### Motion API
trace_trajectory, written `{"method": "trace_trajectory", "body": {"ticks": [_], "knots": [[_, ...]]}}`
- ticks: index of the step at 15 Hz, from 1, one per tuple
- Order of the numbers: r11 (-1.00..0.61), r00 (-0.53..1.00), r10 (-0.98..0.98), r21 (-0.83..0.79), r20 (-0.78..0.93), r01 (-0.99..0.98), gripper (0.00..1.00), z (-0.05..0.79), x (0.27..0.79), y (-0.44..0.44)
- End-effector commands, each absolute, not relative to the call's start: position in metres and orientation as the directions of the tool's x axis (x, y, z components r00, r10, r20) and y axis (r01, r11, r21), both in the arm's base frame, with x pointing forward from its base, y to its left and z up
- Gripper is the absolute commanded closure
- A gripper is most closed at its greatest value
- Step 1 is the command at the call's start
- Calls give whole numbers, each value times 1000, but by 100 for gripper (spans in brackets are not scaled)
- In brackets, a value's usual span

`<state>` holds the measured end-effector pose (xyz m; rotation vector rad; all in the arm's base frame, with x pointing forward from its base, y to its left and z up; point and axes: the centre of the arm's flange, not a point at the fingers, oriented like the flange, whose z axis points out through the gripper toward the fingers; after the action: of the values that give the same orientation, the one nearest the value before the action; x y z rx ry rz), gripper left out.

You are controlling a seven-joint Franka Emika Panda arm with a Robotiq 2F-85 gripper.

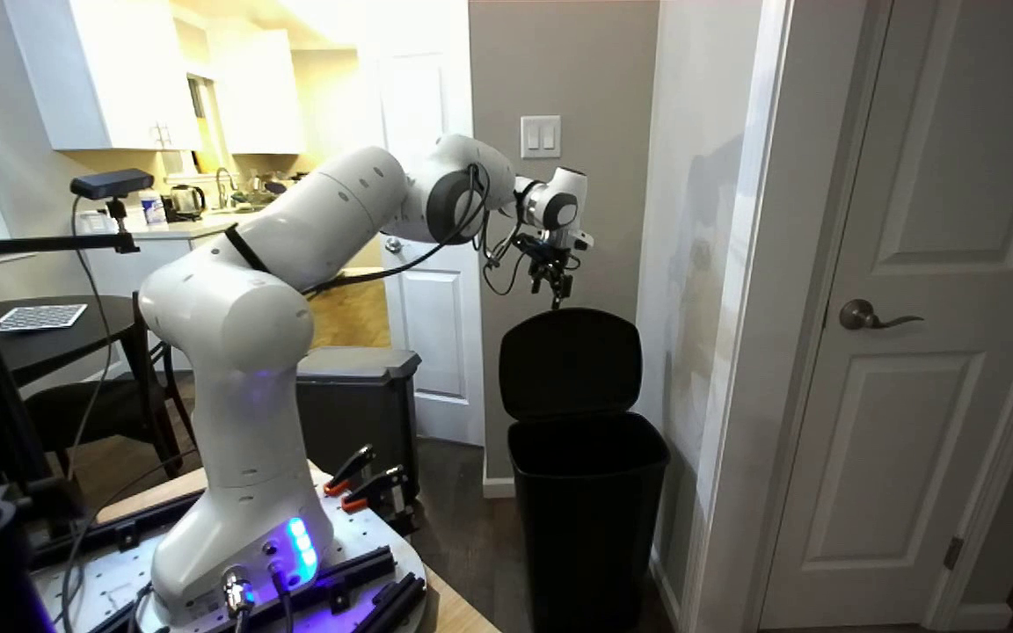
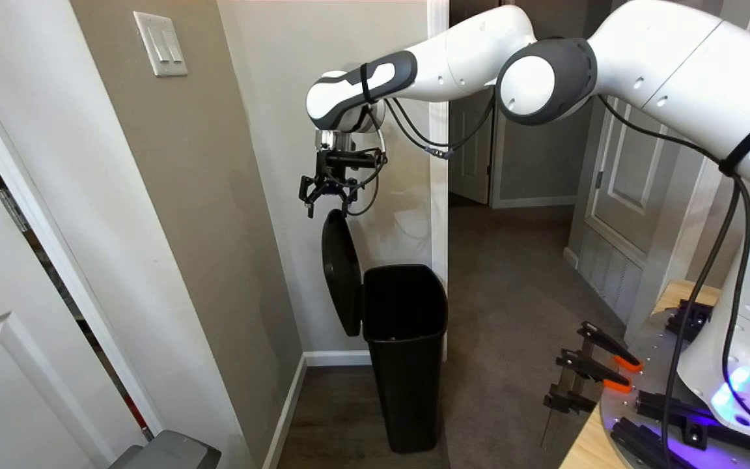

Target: Close the dust bin

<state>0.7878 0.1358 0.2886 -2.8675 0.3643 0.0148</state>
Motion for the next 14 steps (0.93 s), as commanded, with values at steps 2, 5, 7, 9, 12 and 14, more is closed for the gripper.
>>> {"method": "trace_trajectory", "body": {"ticks": [2,5,7,9,12,14], "knots": [[-920,952,-307,-259,6,-296,0,275,813,155],[-921,945,-327,-232,16,-314,0,266,814,164],[-926,940,-340,-182,20,-331,0,263,811,166],[-929,936,-352,-131,24,-346,0,263,807,164],[-924,923,-381,-50,43,-379,0,267,802,157],[-916,915,-399,11,53,-401,0,271,798,150]]}}
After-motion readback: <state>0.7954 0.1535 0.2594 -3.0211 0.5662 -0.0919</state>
